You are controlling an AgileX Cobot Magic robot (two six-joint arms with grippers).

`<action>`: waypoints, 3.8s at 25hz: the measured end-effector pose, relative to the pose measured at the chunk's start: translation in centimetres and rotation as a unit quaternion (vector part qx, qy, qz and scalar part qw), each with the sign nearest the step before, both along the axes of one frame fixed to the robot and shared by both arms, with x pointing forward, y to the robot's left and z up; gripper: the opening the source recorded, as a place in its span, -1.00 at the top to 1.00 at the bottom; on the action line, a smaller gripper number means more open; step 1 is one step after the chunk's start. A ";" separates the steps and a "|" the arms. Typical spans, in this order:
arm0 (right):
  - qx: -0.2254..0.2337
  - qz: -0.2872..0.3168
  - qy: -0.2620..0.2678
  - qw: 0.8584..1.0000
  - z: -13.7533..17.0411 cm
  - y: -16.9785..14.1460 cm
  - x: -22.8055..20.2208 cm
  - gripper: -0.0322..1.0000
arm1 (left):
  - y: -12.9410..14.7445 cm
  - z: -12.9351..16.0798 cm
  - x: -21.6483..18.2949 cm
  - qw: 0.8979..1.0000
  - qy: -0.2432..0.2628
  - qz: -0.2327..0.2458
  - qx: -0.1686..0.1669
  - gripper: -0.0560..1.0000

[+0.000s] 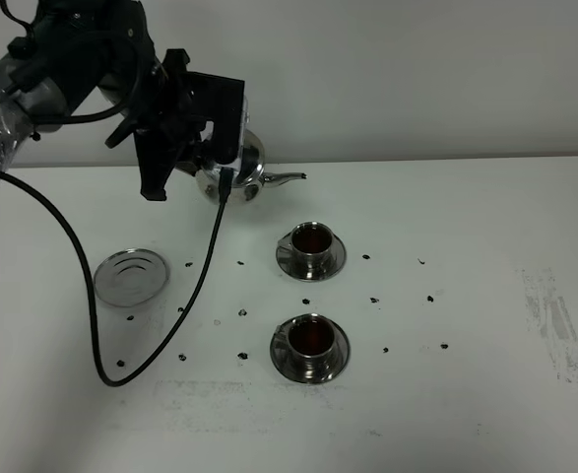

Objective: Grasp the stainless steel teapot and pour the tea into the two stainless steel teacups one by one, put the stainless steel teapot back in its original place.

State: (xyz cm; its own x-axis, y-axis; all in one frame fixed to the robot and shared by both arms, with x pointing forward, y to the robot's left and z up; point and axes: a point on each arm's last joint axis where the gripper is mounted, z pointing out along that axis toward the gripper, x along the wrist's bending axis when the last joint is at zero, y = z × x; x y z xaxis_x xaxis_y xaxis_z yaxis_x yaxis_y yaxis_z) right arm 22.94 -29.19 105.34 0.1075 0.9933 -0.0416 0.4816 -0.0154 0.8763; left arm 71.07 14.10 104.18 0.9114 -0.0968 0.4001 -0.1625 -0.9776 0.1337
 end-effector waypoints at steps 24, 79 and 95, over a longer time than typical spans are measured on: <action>0.000 0.000 0.000 1.000 0.0 0.0 0.0 0.53 | 3.5 -4.7 -9.8 0.973 0.076 0.157 -0.152 0.48; 0.000 0.000 0.000 1.000 0.0 0.0 0.0 0.53 | 13.4 -5.9 -11.7 0.849 0.074 0.465 -0.238 0.48; 0.000 0.000 0.000 1.000 0.0 0.0 0.0 0.53 | 13.4 -9.6 -9.6 0.827 0.098 0.501 -0.235 0.48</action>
State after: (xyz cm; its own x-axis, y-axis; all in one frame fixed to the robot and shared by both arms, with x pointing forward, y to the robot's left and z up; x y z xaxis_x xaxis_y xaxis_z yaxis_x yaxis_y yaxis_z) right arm 22.94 -29.19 105.34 0.1079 0.9933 -0.0409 0.4815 -0.0162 0.8763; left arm 61.49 27.54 94.60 0.4922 0.8704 0.0138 0.7675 -0.4413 0.4650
